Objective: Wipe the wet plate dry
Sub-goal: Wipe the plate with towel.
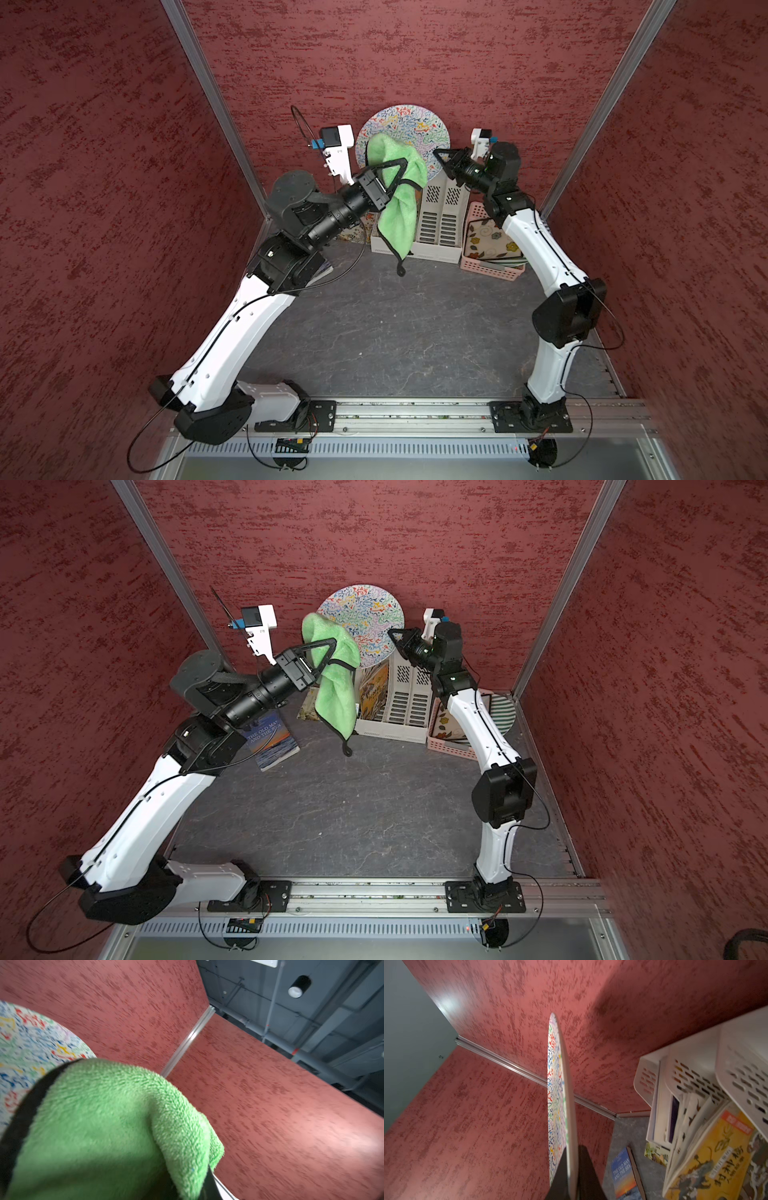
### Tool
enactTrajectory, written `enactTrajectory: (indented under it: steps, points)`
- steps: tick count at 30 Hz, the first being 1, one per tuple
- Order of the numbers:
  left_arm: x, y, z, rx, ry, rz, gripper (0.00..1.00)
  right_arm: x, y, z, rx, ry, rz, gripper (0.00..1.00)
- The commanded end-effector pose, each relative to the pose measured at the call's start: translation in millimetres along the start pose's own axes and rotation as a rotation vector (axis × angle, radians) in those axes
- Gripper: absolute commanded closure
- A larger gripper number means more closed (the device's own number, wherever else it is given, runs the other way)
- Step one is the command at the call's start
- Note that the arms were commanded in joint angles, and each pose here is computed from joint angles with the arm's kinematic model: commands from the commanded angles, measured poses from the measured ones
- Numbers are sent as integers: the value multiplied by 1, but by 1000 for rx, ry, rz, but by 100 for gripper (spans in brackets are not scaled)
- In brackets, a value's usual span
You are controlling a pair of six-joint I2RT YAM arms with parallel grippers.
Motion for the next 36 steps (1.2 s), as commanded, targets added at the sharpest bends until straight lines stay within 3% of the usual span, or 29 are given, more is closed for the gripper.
enactTrajectory:
  steps: [1,4,10,15,18,23,26,28,32,36]
  points:
    - [34,80,-29,184,111,405,100,-38,85,18,-200,-84,140,100]
    - [60,105,-35,213,161,518,100,-42,99,10,-213,-69,163,100]
    - [83,135,-49,143,253,560,100,-54,127,9,-227,-90,223,100]
    - [51,175,-37,66,196,717,100,-69,127,7,-167,-131,231,100]
    - [26,198,-15,-8,151,749,100,-76,131,-5,-186,-69,300,100]
    - [14,197,25,-9,134,661,100,-84,125,-52,-229,110,391,100]
    - [37,178,21,-8,266,422,100,-79,128,-78,-278,223,419,100]
    - [53,170,8,-27,348,342,100,-71,133,-83,-271,251,443,100]
    - [72,169,-27,-14,464,367,100,-61,148,-37,-210,118,502,100]
    - [68,170,-42,-31,494,359,100,-76,146,22,-242,-37,430,100]
Point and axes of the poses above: each gripper's point midway between its finger pads, its own x axis out along the fingers, its own y axis along the line the jaws close on, z = x × y, the point moved 6 cm from there along -x, back along the fingers, and after that the axes turned 12 degrees about -x, right-handed, at the moved point
